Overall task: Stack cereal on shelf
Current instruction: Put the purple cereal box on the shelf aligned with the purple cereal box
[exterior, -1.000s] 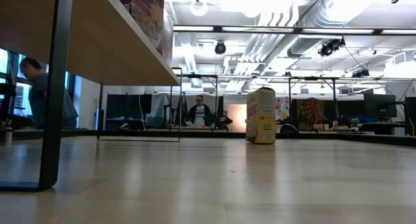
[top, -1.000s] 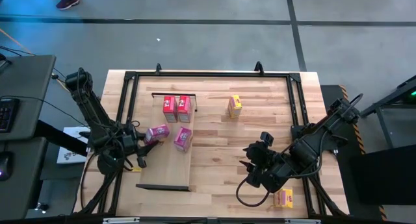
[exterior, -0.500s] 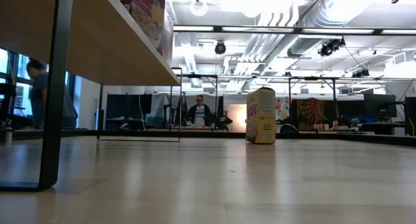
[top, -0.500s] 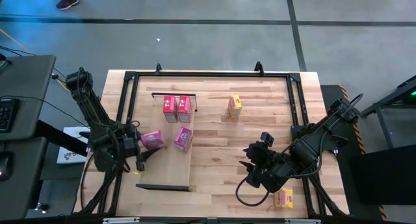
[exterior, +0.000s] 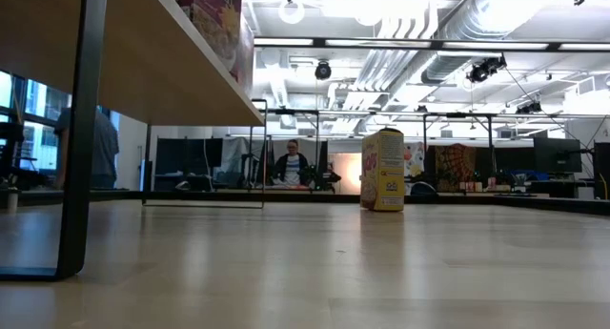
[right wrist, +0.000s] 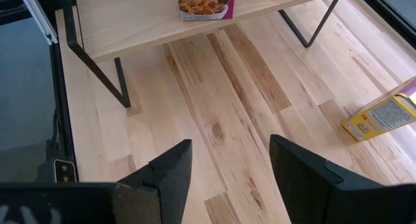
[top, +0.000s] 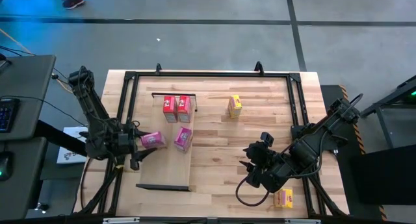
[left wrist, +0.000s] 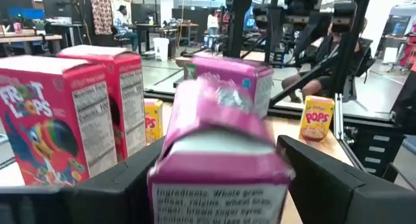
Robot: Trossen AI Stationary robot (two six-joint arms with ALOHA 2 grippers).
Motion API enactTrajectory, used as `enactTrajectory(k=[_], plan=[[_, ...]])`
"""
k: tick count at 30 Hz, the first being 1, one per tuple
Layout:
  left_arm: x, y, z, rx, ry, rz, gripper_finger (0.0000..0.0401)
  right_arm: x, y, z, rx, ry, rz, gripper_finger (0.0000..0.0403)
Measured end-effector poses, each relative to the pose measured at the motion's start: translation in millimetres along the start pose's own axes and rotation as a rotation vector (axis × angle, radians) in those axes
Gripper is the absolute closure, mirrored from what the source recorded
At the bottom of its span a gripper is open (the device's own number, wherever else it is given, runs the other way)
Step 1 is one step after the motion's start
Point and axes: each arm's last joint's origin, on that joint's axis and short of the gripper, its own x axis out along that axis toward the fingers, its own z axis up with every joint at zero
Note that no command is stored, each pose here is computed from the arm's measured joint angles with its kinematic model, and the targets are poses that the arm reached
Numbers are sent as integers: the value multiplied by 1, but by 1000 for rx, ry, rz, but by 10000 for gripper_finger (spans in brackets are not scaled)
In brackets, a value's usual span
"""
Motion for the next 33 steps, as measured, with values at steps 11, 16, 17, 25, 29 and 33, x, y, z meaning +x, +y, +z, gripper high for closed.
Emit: enactTrajectory(k=[11, 16, 17, 25, 29, 33], plan=[[-4, 15, 32, -39, -41, -23, 137, 0, 0, 0, 0, 0, 0, 208], [-6, 16, 58, -28, -68, -61, 137, 0, 0, 0, 1, -1, 0, 208], [-6, 16, 64, -28, -74, -67, 137, 0, 0, 0, 1, -1, 0, 208], [-10, 25, 103, 38, -75, -123, 183, 0, 0, 0, 1, -1, 0, 208], [-11, 35, 115, 62, -23, -36, 288, 0, 0, 0, 1, -1, 0, 208], [-12, 43, 115, 16, 3, 59, 386, 0, 0, 0, 0, -1, 0, 208]])
